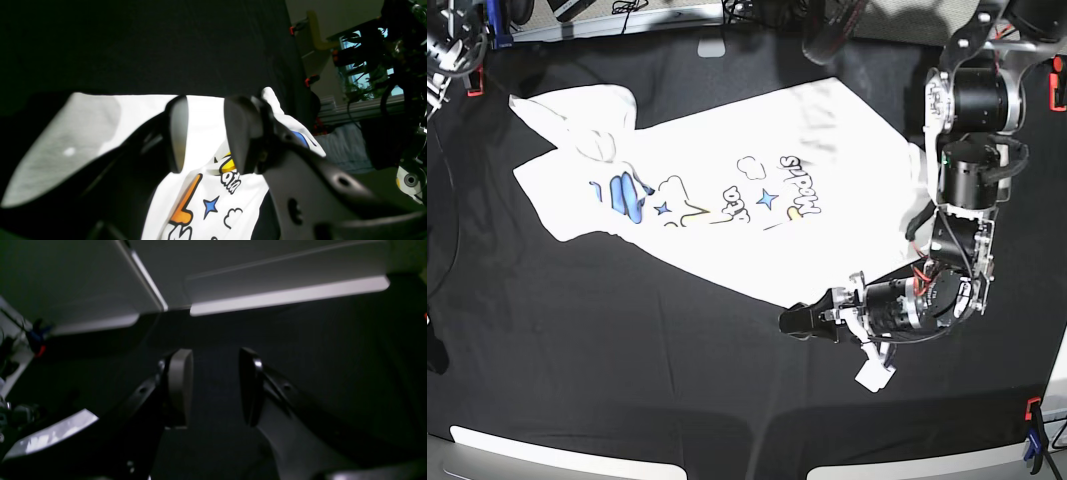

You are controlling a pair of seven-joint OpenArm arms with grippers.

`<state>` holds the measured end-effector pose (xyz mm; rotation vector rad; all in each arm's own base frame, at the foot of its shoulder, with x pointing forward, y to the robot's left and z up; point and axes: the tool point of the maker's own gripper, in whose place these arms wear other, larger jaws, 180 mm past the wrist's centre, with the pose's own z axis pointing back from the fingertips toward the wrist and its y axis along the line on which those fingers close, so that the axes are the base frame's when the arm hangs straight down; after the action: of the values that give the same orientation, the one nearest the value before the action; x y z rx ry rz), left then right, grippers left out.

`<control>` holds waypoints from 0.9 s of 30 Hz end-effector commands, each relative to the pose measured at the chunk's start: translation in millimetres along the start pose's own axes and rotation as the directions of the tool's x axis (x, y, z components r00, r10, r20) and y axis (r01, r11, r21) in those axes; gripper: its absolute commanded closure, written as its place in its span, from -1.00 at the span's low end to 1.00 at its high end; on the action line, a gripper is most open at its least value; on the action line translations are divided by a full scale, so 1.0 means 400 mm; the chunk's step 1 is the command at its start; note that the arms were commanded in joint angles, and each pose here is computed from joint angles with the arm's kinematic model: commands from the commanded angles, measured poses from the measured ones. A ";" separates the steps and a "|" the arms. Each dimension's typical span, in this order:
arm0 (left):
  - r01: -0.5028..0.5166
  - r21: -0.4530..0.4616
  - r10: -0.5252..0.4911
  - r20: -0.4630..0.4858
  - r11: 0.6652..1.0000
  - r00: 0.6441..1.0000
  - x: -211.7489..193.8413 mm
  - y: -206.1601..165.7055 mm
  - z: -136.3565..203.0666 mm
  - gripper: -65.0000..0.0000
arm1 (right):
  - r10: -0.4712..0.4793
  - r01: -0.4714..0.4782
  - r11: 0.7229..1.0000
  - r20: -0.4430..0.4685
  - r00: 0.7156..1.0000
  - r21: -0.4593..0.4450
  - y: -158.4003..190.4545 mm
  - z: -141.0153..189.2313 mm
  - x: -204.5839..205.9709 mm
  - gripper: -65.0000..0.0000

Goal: Layout the t-shirt on the table in an organized manner, then fold the t-shirt properly
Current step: 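Grasp the shirt edge near the collar with the right gripper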

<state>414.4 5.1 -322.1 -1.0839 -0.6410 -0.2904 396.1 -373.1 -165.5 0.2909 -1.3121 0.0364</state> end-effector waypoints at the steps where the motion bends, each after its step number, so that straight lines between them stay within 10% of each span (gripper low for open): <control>1: 0.044 -0.023 -0.043 0.051 0.999 0.998 0.064 -0.026 0.008 0.32 | 0.032 -0.033 0.999 0.073 0.997 0.008 0.003 0.016 0.074 0.34; 9: 0.044 -0.023 -0.043 0.051 0.999 0.998 0.064 -0.026 0.008 0.32 | 0.062 -0.061 0.998 0.033 0.998 -0.031 -0.015 0.015 0.057 0.35; 13: 0.044 -0.023 -0.042 0.050 0.999 0.998 0.063 -0.026 0.008 0.32 | 0.090 -0.091 0.993 -0.009 0.996 -0.069 -0.033 0.015 0.040 1.00; 21: 0.044 -0.023 -0.042 0.050 0.999 0.998 0.063 -0.026 0.008 0.32 | 0.106 -0.111 0.989 -0.060 0.993 -0.093 -0.047 0.017 0.019 1.00; 27: 0.043 -0.023 -0.042 0.051 0.999 0.998 0.064 -0.026 0.008 0.32 | 0.129 -0.164 0.975 -0.221 0.967 -0.152 -0.084 0.031 -0.047 -0.16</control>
<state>414.5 5.1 -321.9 -1.0839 -0.6414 -0.2906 381.5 -399.2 -213.6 0.0705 -1.0531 0.0606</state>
